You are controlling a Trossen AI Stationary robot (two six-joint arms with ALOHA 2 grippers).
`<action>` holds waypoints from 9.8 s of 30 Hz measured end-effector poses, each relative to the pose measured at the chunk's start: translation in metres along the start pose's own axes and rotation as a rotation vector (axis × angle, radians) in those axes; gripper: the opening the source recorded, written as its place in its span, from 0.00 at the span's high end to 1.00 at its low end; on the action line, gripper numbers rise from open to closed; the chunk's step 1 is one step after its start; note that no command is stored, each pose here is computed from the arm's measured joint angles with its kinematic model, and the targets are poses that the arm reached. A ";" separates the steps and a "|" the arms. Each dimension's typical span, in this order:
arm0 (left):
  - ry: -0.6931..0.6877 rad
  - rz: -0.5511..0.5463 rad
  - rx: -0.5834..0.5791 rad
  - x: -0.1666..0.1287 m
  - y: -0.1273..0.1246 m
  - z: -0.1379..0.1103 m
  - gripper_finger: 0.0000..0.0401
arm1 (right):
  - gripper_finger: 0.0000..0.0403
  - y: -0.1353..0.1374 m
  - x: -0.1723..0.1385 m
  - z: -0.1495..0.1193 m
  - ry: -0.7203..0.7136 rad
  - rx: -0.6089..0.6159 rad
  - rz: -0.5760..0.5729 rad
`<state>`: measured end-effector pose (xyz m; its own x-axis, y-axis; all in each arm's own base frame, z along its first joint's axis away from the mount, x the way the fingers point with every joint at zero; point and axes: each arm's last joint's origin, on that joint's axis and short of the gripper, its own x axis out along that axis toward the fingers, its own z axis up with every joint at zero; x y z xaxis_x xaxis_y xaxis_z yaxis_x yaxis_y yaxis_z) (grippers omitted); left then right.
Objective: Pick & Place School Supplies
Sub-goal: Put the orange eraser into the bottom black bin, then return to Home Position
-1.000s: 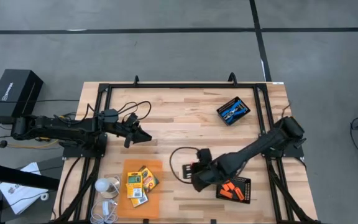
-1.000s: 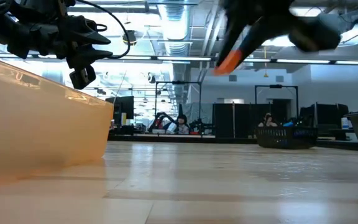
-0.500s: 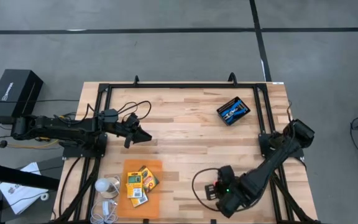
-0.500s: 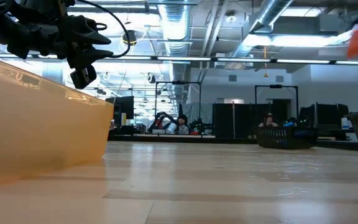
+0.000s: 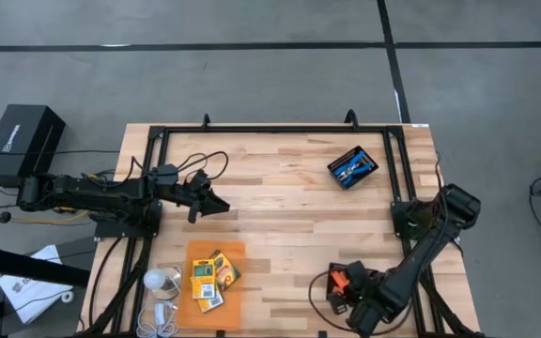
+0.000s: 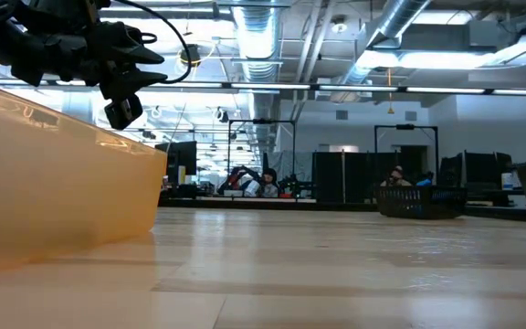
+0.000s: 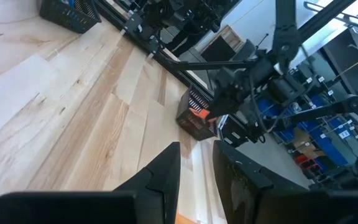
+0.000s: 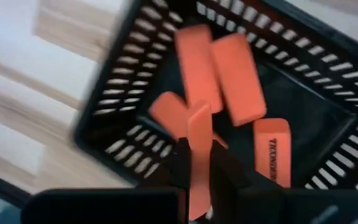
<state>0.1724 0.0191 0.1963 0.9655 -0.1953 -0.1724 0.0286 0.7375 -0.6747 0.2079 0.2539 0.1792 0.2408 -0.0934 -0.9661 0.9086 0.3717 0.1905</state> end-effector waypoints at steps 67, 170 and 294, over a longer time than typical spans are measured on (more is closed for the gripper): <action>-0.549 -0.213 0.524 -0.146 -0.078 0.055 0.78 | 0.47 -0.145 -0.152 0.142 -1.158 -0.931 1.660; -0.380 -0.005 0.509 -0.067 0.002 -0.035 0.78 | 0.44 -0.192 0.006 0.164 -1.056 -0.614 0.669; -0.323 0.059 0.486 -0.067 0.008 -0.041 0.78 | 0.44 -0.190 0.007 0.141 -0.960 -0.802 0.778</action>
<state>0.0971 0.0115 0.1728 0.9969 0.0059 0.0787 0.0141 0.9678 -0.2511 0.0856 0.0523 0.1607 0.9891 -0.0797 -0.1235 0.0970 0.9852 0.1414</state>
